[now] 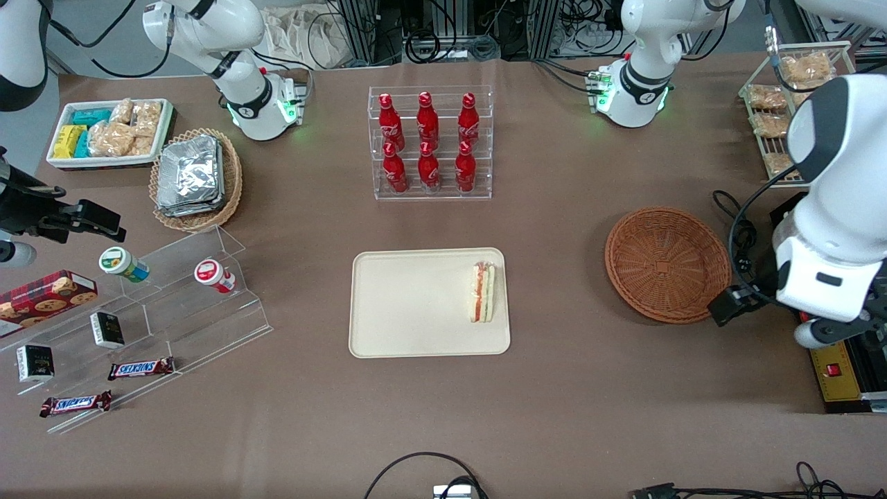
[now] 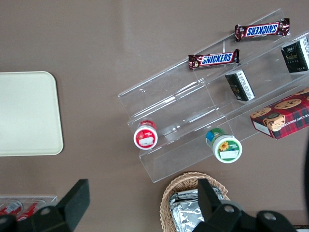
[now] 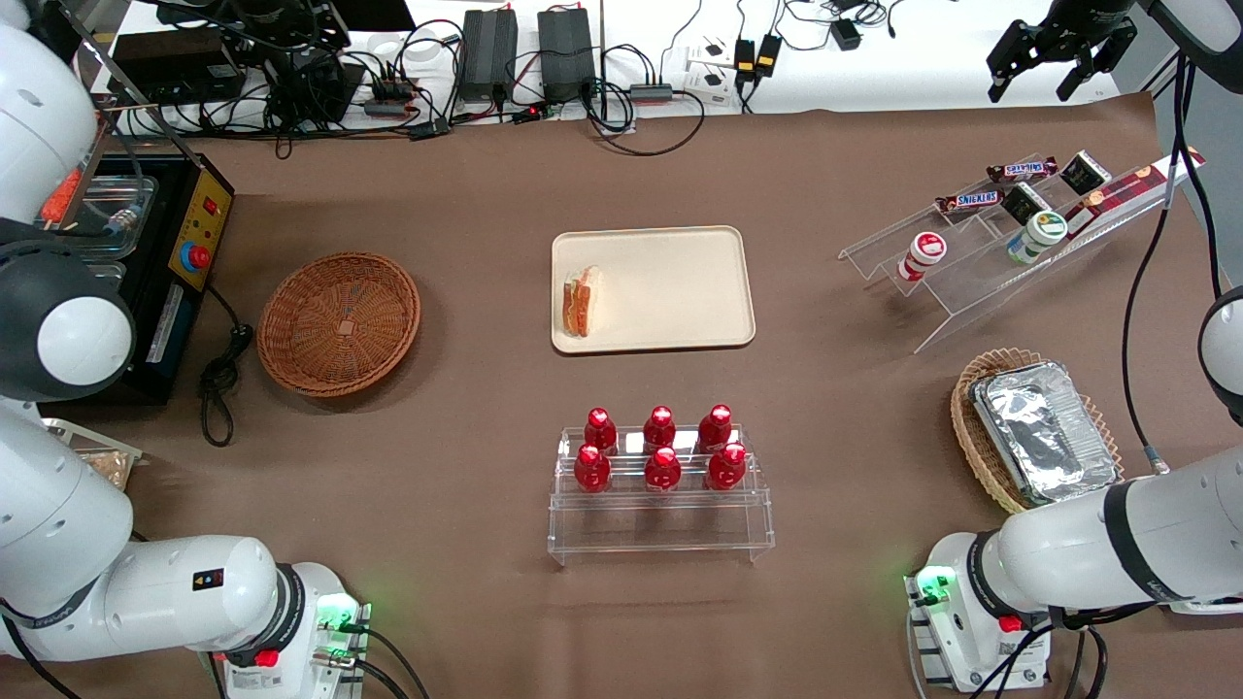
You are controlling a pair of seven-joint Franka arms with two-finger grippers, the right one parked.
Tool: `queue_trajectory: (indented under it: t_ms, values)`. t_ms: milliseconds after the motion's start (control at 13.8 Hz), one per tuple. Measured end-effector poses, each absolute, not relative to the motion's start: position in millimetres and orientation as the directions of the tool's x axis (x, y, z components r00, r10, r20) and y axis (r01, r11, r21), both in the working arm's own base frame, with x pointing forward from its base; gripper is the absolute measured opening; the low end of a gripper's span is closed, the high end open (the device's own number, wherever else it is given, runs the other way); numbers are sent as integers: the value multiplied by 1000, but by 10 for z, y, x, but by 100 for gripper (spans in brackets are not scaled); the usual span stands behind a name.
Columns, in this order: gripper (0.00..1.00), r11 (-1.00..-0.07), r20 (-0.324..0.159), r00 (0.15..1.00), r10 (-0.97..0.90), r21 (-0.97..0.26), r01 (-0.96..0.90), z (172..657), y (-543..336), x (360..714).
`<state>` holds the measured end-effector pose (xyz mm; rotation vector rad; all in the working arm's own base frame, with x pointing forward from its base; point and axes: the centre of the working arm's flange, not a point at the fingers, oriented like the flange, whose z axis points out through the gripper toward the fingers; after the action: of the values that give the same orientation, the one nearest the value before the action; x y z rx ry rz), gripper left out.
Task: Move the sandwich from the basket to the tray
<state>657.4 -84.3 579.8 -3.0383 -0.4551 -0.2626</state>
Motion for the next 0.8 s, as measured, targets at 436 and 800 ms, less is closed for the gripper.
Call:
queue_trajectory:
  t_ms: [436,800]
  values:
    - [100,-984,129,978,162,-56,171,6004,-521,6046]
    - [100,-996,72,996,55,-67,60,6362,-285,5557]
